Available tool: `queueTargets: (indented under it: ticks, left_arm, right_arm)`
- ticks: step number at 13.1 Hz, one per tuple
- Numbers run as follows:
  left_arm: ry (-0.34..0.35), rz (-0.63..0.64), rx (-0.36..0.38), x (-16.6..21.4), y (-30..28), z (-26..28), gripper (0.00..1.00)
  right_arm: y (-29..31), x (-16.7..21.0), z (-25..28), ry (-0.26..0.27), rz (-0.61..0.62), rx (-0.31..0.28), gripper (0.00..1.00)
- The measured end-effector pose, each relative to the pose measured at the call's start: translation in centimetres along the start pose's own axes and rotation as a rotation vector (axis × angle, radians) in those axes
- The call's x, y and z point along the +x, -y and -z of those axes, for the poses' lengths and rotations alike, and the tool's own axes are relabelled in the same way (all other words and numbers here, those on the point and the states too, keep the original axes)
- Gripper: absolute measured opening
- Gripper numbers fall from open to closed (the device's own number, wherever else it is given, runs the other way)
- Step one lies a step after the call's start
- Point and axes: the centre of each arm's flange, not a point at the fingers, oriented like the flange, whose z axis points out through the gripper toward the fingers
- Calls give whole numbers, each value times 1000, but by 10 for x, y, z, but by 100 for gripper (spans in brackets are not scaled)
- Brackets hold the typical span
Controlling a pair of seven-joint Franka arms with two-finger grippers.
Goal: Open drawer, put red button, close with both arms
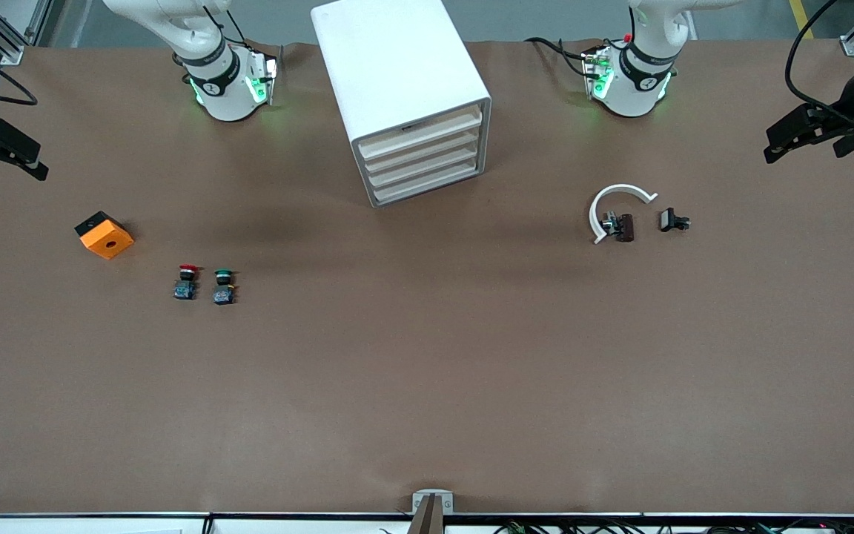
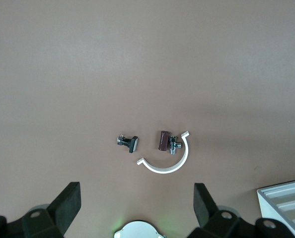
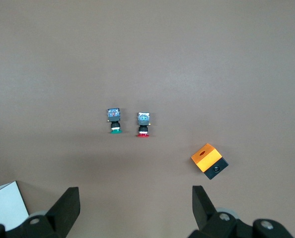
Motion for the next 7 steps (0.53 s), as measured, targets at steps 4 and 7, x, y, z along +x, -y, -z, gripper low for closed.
queueTargets:
  ticks: [4, 7]
  left_arm:
    - [11, 0, 1, -1, 0, -1, 100]
    - [12, 2, 1, -1, 1, -1, 100]
  right_arm:
    - [2, 0, 0, 0, 5, 0, 100]
    - [2, 0, 0, 0, 5, 0, 100]
